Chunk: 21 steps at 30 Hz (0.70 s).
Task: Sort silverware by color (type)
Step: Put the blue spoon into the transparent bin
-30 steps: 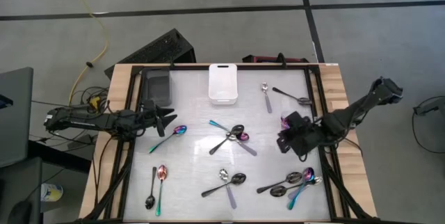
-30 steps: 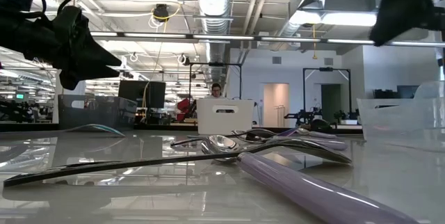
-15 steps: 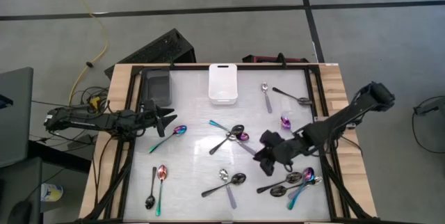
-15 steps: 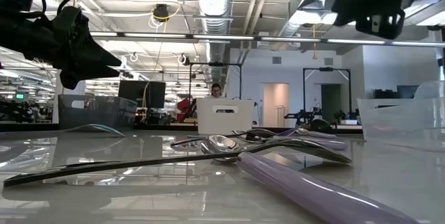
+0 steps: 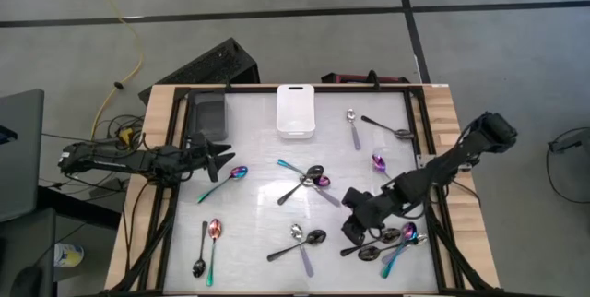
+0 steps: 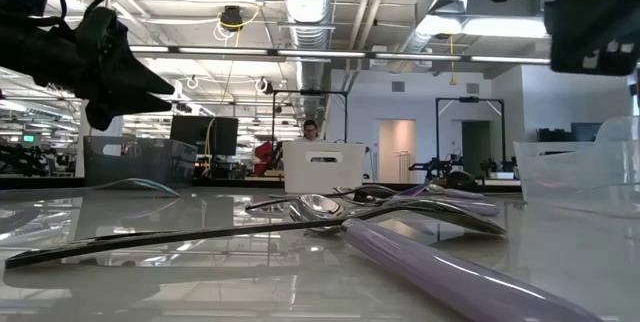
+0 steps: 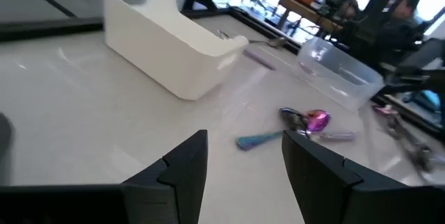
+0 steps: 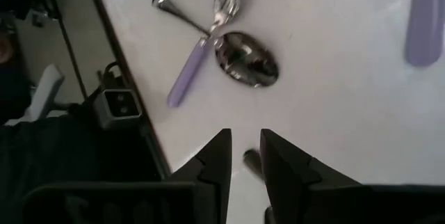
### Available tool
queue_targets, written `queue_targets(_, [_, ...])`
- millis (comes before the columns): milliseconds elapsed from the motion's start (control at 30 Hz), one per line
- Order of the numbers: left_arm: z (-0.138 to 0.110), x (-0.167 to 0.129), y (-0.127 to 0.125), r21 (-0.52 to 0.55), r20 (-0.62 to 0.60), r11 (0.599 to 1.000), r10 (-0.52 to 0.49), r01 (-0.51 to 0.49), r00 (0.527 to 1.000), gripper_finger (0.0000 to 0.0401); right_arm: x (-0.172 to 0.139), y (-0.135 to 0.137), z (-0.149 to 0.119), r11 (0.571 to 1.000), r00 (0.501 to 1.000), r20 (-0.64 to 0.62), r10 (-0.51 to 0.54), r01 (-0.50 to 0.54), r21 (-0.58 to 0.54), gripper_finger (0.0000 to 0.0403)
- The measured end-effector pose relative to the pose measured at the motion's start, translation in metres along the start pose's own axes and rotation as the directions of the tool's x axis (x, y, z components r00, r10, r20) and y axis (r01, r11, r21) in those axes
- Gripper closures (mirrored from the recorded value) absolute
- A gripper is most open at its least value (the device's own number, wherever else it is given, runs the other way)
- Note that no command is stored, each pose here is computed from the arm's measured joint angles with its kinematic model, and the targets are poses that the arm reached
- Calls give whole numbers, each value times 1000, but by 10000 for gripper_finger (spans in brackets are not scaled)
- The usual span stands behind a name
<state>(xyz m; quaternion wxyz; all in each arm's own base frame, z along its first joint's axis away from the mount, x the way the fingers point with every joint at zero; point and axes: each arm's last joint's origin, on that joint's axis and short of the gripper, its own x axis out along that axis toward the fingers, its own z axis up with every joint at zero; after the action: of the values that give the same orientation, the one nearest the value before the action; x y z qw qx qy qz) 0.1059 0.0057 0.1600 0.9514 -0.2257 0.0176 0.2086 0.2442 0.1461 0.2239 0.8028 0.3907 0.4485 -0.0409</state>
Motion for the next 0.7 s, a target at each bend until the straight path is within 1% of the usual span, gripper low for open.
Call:
queue_targets(100, [0,0,-3,-38,-31,996,-87,86,996,231,-4,4,-8,1000,1000,-13,22,-22,-1,301])
queue_targets(233, [3,-1,-9,-101,-35,973,-211,206,977,231,-6,8,-17,999,1000,-12,27,-27,-29,301])
queue_targets(333, [5,-3,-15,-131,-44,934,-339,331,940,231,-7,9,-21,999,1000,11,20,-19,-43,301])
queue_targets(400, [7,-6,-20,-141,-35,908,-404,395,914,231,-7,10,-23,999,1000,17,21,-20,-49,301])
queue_targets(600, [5,-10,-36,-159,-26,856,-502,492,865,231,-8,11,-27,998,1000,24,20,-18,-65,301])
queue_targets(700, [2,-11,-46,-164,-31,836,-536,524,844,231,-8,11,-27,998,999,29,18,-16,-66,301])
